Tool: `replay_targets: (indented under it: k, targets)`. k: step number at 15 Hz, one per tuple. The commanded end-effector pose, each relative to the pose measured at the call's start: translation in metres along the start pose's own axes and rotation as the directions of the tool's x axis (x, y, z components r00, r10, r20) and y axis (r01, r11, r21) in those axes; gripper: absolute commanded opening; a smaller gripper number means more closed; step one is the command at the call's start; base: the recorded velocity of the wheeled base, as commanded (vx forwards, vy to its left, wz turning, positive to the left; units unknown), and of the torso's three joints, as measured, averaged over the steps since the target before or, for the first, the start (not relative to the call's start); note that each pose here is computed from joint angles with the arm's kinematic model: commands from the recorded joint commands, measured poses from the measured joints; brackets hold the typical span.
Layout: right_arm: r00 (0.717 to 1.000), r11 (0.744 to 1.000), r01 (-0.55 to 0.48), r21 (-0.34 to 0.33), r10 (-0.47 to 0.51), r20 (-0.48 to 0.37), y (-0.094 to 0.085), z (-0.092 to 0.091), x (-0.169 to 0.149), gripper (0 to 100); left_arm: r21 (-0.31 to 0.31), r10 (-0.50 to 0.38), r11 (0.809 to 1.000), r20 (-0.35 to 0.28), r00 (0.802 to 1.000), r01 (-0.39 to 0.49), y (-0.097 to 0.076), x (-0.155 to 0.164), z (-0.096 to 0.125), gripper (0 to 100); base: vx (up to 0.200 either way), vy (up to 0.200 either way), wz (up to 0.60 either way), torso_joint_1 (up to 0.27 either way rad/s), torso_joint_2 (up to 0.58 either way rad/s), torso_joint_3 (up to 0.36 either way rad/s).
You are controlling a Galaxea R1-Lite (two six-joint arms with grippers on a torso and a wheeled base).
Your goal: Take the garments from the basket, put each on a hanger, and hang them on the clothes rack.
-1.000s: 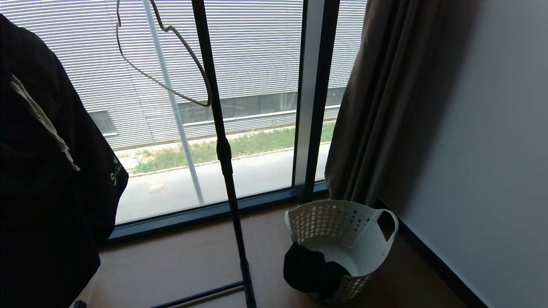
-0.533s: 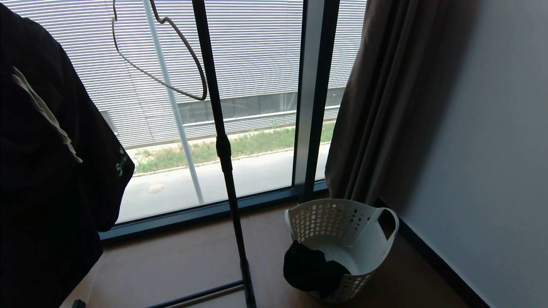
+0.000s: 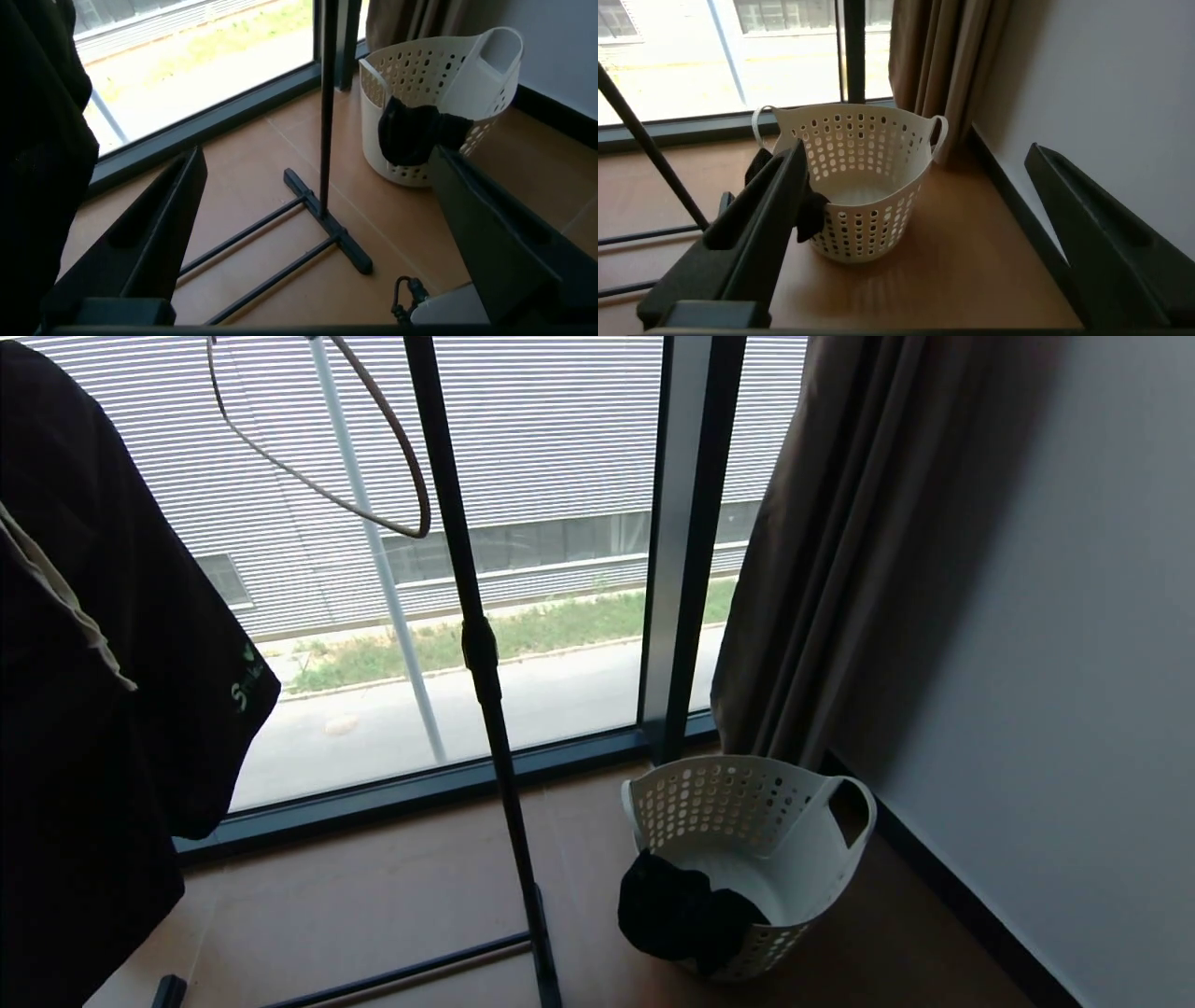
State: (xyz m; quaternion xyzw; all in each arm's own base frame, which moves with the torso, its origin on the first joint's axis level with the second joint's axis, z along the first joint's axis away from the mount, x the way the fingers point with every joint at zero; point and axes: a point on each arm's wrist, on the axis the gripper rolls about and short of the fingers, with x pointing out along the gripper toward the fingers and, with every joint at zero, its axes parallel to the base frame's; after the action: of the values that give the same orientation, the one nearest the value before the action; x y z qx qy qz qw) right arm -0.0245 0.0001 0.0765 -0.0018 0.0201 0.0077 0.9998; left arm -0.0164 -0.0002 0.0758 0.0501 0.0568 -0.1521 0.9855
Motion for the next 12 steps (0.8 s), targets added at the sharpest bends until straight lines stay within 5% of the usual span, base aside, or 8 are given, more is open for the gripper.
replay_targets:
  k: [1,12]
  targets:
    - [1.000,1.000,-0.002,0.001,0.002,-0.001,0.0000,0.0001,0.0001,100,0.001,-0.002,1.000,-0.001,1.000,0.002,0.0000,0.0001,0.0000,100,0.000,0.000,0.00,0.002,0.00,-0.188]
    - [1.000,1.000,-0.003,-0.004,0.003,-0.003,0.0001,-0.0001,0.0001,100,-0.003,-0.038,0.999,-0.055,0.998,0.038,0.0010,0.0040,0.0011,100,0.000,0.000,0.00,0.005,0.00,-0.195]
